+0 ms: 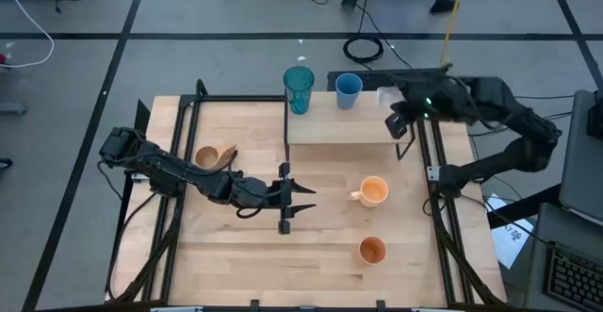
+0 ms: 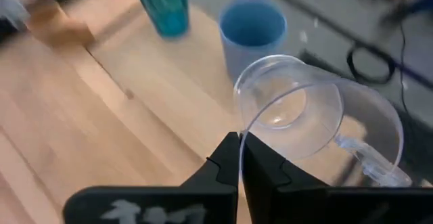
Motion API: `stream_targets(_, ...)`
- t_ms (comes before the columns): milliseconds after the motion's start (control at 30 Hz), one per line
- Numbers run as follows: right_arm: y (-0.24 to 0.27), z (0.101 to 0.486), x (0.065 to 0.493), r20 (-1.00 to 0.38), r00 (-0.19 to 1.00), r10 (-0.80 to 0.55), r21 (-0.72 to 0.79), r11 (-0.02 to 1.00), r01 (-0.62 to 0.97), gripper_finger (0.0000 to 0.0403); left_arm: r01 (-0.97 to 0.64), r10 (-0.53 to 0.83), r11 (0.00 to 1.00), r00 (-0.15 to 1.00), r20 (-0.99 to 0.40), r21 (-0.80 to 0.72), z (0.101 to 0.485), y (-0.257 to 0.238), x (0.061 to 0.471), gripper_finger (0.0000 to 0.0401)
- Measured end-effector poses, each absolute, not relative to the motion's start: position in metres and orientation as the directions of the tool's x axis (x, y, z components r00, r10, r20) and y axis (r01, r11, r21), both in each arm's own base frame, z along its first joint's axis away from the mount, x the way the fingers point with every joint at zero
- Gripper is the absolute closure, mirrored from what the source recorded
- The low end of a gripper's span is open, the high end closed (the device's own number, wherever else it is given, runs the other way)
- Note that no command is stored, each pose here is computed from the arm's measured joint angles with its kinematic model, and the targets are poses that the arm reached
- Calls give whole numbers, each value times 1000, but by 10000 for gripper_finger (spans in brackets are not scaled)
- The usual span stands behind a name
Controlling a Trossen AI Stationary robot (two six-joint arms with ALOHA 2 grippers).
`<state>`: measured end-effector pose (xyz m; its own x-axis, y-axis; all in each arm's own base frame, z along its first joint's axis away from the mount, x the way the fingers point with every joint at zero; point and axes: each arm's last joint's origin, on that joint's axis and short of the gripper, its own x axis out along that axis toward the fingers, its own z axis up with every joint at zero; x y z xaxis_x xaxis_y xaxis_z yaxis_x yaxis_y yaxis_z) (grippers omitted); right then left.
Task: Stack small to large cups/mugs on shelf
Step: Put the transparent mug on the shelf
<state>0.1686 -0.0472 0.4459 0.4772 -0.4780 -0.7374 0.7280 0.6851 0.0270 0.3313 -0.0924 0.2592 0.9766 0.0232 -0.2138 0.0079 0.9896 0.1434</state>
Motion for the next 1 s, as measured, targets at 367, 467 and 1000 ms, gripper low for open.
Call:
stream_targets(367, -121, 439, 196, -902, 293, -315, 18, 652, 758, 403, 9, 22, 990, 977, -214, 142, 259, -92, 331, 247)
stream_targets(467, -145, 430, 203, -925, 273, -265, 38, 649, 760, 403, 10, 21, 990, 977, -214, 142, 259, -92, 331, 247)
stream_targets(1000, -212, 384, 218, -979, 149, -143, 26, 630, 776, 403, 12, 21, 989, 976, -216, 148, 259, -93, 331, 247)
